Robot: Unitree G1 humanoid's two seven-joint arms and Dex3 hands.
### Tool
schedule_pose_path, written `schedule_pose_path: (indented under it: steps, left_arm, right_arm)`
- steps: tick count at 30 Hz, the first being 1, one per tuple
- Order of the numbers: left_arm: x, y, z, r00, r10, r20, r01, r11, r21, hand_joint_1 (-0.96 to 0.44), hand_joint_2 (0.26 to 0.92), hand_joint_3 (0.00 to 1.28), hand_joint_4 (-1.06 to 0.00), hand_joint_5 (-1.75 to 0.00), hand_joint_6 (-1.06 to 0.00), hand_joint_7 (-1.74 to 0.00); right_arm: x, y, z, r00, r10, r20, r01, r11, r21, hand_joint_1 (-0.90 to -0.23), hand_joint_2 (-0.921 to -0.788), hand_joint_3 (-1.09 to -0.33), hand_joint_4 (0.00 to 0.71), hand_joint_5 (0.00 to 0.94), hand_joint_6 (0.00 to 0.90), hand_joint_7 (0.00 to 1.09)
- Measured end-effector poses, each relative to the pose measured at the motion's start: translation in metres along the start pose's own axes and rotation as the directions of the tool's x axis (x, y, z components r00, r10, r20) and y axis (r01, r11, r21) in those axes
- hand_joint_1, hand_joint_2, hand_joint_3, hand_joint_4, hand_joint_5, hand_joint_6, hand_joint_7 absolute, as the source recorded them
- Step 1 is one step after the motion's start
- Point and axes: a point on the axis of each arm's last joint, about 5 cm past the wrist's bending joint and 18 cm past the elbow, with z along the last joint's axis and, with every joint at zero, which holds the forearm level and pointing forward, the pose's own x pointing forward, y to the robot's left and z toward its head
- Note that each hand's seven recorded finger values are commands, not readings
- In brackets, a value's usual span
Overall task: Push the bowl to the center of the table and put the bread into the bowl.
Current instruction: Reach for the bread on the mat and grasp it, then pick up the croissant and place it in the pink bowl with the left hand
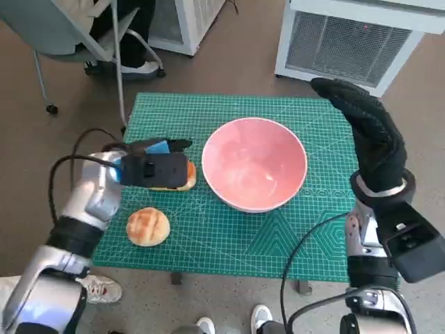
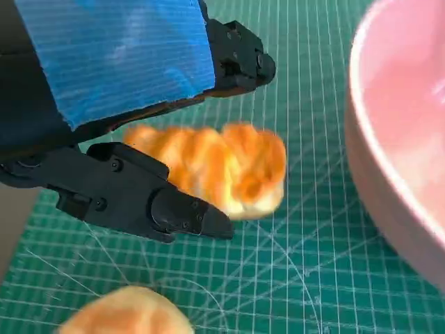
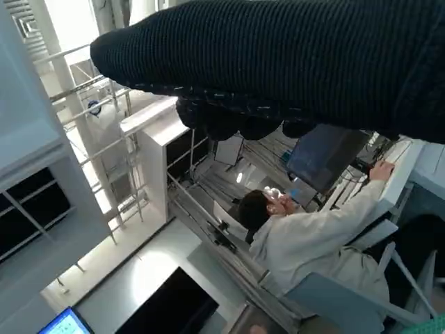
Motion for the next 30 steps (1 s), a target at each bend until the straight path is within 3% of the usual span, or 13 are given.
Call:
schedule_pose_path:
  steps: [4,8,10,11,12,13,14,17,21,30]
  left_arm:
    - [0.007,-0.007,-0.001,1.0,-0.004,-0.022,0.004,1.0,0.017,-0.32,0.872,0.01,-0.28,-0.02,-0.43,-0.07]
    - [0.011,-0.011,-0.002,0.999,0.019,-0.031,-0.018,1.0,0.024,-0.24,0.898,0.01,-0.51,-0.05,-0.59,-0.13]
    - [0.012,-0.013,-0.003,0.999,0.036,-0.029,-0.036,0.999,0.026,-0.2,0.907,0.0,-0.63,-0.04,-0.62,-0.27]
    - [0.013,-0.013,-0.003,0.999,0.045,-0.027,-0.044,0.999,0.027,-0.26,0.912,0.06,-0.73,-0.07,-0.61,-0.65]
    - [0.013,-0.014,-0.004,0.998,0.053,-0.026,-0.052,0.998,0.028,-0.28,0.914,0.08,-0.76,-0.08,-0.6,-0.78]
    - [0.013,-0.014,-0.004,0.998,0.061,-0.024,-0.06,0.998,0.029,-0.18,0.916,0.1,-0.69,-0.47,-0.6,-0.98]
    - [0.013,-0.014,-0.005,0.997,0.07,-0.02,-0.069,0.997,0.031,-0.12,0.918,0.12,-0.64,-0.72,-0.59,-1.11]
    - [0.012,-0.013,-0.006,0.996,0.091,-0.009,-0.091,0.995,0.034,-0.04,0.92,0.12,-0.6,-1.04,-0.6,-1.22]
    - [0.008,-0.01,-0.011,0.994,0.108,0.006,-0.108,0.994,0.013,-0.01,0.92,0.1,-0.62,-1.16,-0.61,-1.22]
    - [-0.011,0.001,-0.026,0.993,0.119,0.011,-0.119,0.992,-0.037,0.0,0.921,0.1,-0.66,-1.17,-0.58,-1.25]
  right_arm:
    - [0.0,0.0,0.0,1.0,0.001,-0.002,-0.001,1.0,0.002,-0.574,-0.921,-0.738,0.267,0.001,0.055,0.58]
    - [-0.0004,0.0,0.0,1.0,0.002,-0.005,-0.002,1.0,0.003,-0.573,-0.921,-0.74,0.267,0.001,0.052,0.59]
    - [-0.0008,0.0,0.0,1.0,0.002,-0.004,-0.002,1.0,0.002,-0.573,-0.921,-0.74,0.267,0.001,0.051,0.59]
    - [-0.0011,0.0,0.001,1.0,0.002,-0.004,-0.002,1.0,0.002,-0.573,-0.921,-0.741,0.267,0.001,0.051,0.59]
    - [-0.0015,0.0,0.001,1.0,0.002,-0.005,-0.002,1.0,0.002,-0.573,-0.921,-0.741,0.267,0.001,0.05,0.59]
    - [-0.0019,0.0,0.001,1.0,0.002,-0.006,-0.002,1.0,0.002,-0.573,-0.921,-0.742,0.267,0.001,0.049,0.59]
    - [-0.0025,0.0,0.001,1.0,0.001,-0.007,-0.001,1.0,0.002,-0.573,-0.921,-0.742,0.267,0.001,0.048,0.59]
    - [-0.0038,0.0,0.001,1.0,0.0,-0.011,0.0,1.0,0.002,-0.573,-0.921,-0.743,0.267,0.001,0.043,0.6]
    - [-0.0039,0.0,0.001,1.0,-0.001,-0.011,0.001,1.0,0.003,-0.573,-0.921,-0.744,0.267,0.0,0.033,0.6]
    - [-0.0048,0.0,0.002,1.0,-0.01,-0.015,0.01,1.0,0.004,-0.574,-0.921,-0.744,0.266,0.0,0.023,0.61]
